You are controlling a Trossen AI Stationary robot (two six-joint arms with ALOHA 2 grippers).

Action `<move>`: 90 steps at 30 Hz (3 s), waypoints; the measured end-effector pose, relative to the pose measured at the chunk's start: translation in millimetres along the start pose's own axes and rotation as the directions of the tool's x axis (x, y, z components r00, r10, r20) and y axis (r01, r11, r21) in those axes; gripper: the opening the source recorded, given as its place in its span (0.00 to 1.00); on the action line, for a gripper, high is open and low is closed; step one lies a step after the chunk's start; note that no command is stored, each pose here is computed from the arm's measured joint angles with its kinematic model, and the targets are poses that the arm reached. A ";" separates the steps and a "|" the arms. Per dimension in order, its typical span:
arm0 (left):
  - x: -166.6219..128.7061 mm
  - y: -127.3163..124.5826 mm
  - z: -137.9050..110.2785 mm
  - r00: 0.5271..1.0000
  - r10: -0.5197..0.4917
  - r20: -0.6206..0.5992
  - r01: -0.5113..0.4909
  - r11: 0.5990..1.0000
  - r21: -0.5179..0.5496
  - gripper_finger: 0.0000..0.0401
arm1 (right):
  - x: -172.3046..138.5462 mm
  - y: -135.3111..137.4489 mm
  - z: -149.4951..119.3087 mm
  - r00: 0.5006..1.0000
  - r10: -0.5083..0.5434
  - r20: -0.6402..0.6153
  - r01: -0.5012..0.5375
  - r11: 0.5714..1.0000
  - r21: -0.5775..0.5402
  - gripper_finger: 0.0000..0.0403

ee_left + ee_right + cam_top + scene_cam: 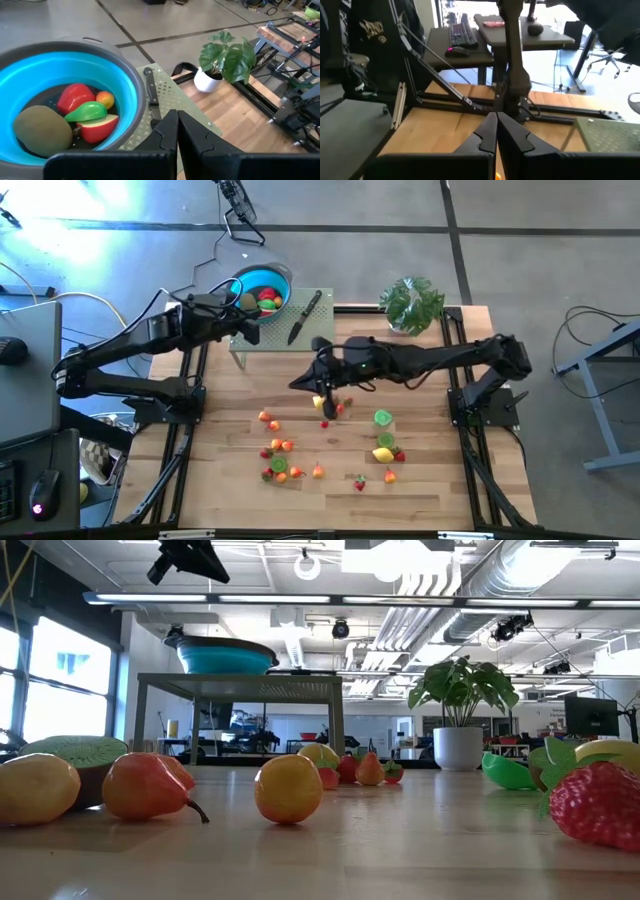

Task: Pick & Place Fruit
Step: Put the orange pear into the strainer bowl on the shelf

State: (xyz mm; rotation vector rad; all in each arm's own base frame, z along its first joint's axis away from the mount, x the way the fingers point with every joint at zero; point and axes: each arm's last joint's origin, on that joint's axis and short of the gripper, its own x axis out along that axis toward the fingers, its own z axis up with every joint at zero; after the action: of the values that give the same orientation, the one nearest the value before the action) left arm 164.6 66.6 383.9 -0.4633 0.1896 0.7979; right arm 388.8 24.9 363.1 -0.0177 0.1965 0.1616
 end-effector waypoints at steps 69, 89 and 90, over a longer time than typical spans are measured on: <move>-83.9 -99.5 -174.1 0.917 -0.262 -0.302 0.342 0.906 0.252 0.00 | -56.2 95.3 21.7 0.995 -0.076 -0.061 0.083 0.991 0.109 0.01; -84.4 -79.0 -184.7 0.836 -0.121 -0.536 0.368 0.847 0.383 0.00 | -56.3 95.6 20.4 0.994 -0.076 -0.074 0.081 0.994 0.072 0.01; -84.5 -79.0 -184.9 0.832 -0.122 -0.541 0.377 0.840 0.390 0.00 | -56.2 94.9 20.4 0.994 -0.078 -0.074 0.083 0.994 0.072 0.01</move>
State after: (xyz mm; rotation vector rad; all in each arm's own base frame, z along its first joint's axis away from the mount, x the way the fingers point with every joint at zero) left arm 165.5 -122.2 274.7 -0.1973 0.7813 0.3198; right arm 323.1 110.3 393.9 0.0437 0.2722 0.0729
